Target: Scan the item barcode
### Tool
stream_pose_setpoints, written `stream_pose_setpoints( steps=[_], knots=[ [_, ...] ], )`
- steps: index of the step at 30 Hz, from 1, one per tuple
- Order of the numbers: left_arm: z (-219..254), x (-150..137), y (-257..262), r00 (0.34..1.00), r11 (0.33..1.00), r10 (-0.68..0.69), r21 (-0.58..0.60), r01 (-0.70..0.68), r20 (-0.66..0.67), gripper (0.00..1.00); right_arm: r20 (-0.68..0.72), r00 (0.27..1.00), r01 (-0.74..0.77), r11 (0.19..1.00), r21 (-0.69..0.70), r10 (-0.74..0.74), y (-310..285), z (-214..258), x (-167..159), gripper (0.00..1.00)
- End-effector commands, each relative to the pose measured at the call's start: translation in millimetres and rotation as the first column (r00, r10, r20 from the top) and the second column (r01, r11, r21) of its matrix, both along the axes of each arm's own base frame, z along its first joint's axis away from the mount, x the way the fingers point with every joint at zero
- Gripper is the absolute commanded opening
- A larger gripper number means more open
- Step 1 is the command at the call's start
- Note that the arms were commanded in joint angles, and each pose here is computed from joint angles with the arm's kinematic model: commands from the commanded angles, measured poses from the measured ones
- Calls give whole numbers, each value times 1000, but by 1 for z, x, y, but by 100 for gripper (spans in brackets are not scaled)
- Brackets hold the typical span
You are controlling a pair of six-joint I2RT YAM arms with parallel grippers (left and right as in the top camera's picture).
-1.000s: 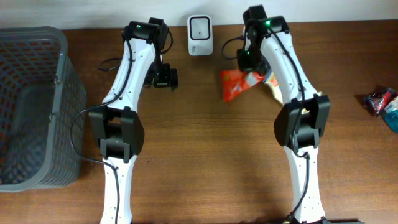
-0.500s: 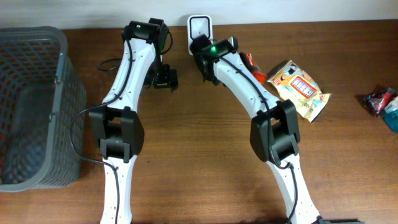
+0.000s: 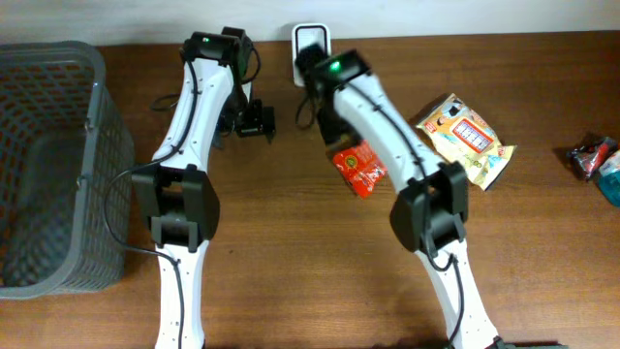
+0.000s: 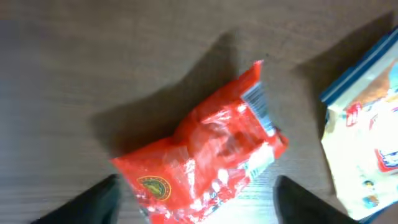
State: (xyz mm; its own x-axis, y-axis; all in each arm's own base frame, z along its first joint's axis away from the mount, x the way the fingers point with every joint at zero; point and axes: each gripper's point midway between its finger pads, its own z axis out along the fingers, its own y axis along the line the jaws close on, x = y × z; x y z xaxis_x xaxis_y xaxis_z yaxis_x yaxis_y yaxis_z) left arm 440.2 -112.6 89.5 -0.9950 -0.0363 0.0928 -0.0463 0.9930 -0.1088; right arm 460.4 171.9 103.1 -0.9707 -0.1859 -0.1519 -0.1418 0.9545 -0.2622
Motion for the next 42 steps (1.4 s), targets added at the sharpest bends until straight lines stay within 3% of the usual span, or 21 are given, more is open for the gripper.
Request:
stream_pose_setpoints(
  steps=[1,4,6,9,12,16,20,26,27,28,29,32,35,38,40,42],
  knots=[
    [17,-1,-63,987,927,-150,-341,158,51,99,7,997,70,956,285,-75,-25,48,18,100],
    [13,4,-90,980,894,-178,-403,198,88,99,0,988,141,909,393,-153,-66,69,27,99],
    [-8,2,-124,969,865,-231,-436,248,92,99,-33,958,275,876,396,-286,-133,68,30,99],
    [-25,1,-147,957,848,-269,-446,288,107,99,-69,937,343,858,383,-344,-163,66,22,98],
    [-48,13,-180,917,805,-337,-441,398,213,99,-70,912,399,833,383,-404,-194,66,21,98],
    [-63,14,-196,893,779,-373,-437,449,252,99,-69,903,416,825,383,-424,-205,66,21,98],
    [-69,1,-221,828,678,-467,-475,561,311,99,-67,903,416,825,384,-424,-205,66,22,98],
    [-93,-25,-246,806,652,-526,-480,587,271,100,-67,903,416,825,384,-424,-205,66,22,98],
    [-99,-27,-247,807,653,-531,-482,584,258,90,-67,903,416,825,384,-424,-205,66,22,98],
    [-103,-30,-247,809,655,-534,-484,580,247,65,-67,903,416,825,384,-424,-205,66,22,98],
    [-106,-31,-245,811,661,-535,-482,575,235,45,-67,903,415,825,384,-424,-205,66,22,98],
    [-116,-26,-224,816,729,-547,-373,575,189,30,-67,903,415,825,384,-424,-205,66,22,98],
    [-118,-8,-187,824,810,-549,-153,566,143,17,-67,903,415,825,384,-424,-205,66,22,98],
    [-85,21,-152,815,831,-555,80,550,166,12,-67,903,415,825,384,-424,-205,66,22,98],
    [-50,48,-126,839,861,-493,268,433,230,9,-67,903,415,825,384,-424,-205,66,22,98],
    [-24,65,-108,835,857,-469,377,352,287,7,-67,903,416,825,384,-424,-205,66,22,98]
  ],
)
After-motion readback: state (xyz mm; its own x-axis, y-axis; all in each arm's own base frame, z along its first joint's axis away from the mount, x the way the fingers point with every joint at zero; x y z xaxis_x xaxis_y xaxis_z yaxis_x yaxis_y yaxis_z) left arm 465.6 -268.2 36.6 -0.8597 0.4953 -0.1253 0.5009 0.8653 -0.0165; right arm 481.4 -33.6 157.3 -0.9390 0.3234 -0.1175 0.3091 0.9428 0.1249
